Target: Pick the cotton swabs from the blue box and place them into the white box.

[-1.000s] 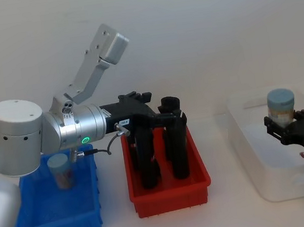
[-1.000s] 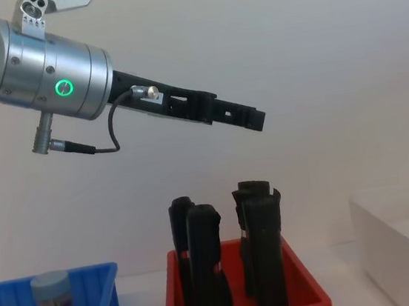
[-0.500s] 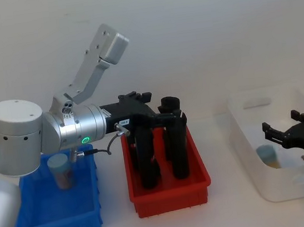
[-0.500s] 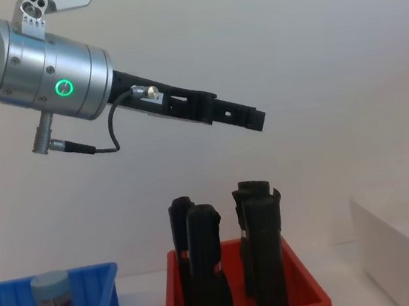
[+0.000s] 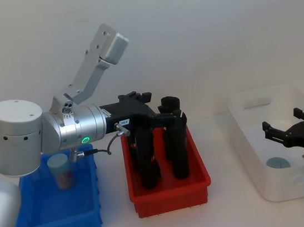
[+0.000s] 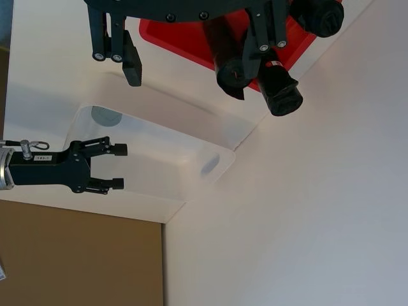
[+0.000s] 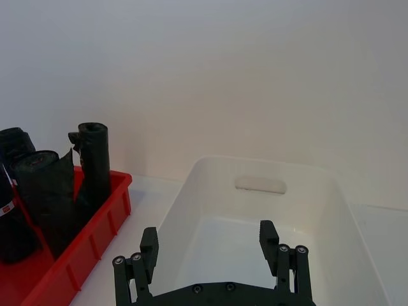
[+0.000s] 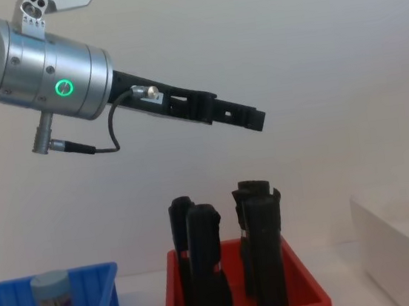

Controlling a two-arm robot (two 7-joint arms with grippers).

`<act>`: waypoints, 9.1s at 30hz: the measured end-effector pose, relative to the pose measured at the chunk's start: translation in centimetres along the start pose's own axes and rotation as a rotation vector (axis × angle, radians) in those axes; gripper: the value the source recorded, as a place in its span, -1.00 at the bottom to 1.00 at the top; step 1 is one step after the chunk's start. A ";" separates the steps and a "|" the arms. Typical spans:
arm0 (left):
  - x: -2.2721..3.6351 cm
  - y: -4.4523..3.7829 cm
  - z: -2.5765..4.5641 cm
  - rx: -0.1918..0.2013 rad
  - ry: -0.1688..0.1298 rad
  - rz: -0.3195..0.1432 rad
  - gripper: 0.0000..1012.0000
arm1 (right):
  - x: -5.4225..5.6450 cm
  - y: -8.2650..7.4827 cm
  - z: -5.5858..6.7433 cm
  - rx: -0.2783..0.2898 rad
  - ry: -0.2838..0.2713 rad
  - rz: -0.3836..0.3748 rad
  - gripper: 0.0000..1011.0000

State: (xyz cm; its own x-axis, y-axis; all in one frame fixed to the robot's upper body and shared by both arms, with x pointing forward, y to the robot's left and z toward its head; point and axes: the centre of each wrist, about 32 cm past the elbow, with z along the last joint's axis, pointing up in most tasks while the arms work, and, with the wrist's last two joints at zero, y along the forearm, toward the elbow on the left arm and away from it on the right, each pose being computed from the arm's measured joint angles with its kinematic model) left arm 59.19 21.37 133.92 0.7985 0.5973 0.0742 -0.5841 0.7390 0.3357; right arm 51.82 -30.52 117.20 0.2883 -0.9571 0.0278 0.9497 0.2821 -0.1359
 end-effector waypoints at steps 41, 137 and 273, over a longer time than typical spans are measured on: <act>-0.58 -0.14 -1.19 -0.018 -0.020 0.043 0.98 | -1.6 -1.2 0.3 0.074 -0.021 0.002 0.98; -9.89 0.18 -13.63 -0.343 -0.104 0.513 0.98 | -8.6 -5.4 1.2 0.198 -0.017 0.046 0.98; -9.89 0.18 -13.64 -0.343 -0.104 0.513 0.98 | -9.2 16.2 -1.7 0.020 -0.043 0.441 0.10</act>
State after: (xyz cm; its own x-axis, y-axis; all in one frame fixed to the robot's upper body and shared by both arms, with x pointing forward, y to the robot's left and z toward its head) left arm 49.20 19.84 120.44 0.4040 0.8820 0.2425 -0.8967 0.4343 -0.0859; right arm 64.35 -17.22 113.02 0.6706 -0.7417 0.0124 0.7370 0.6642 -0.1251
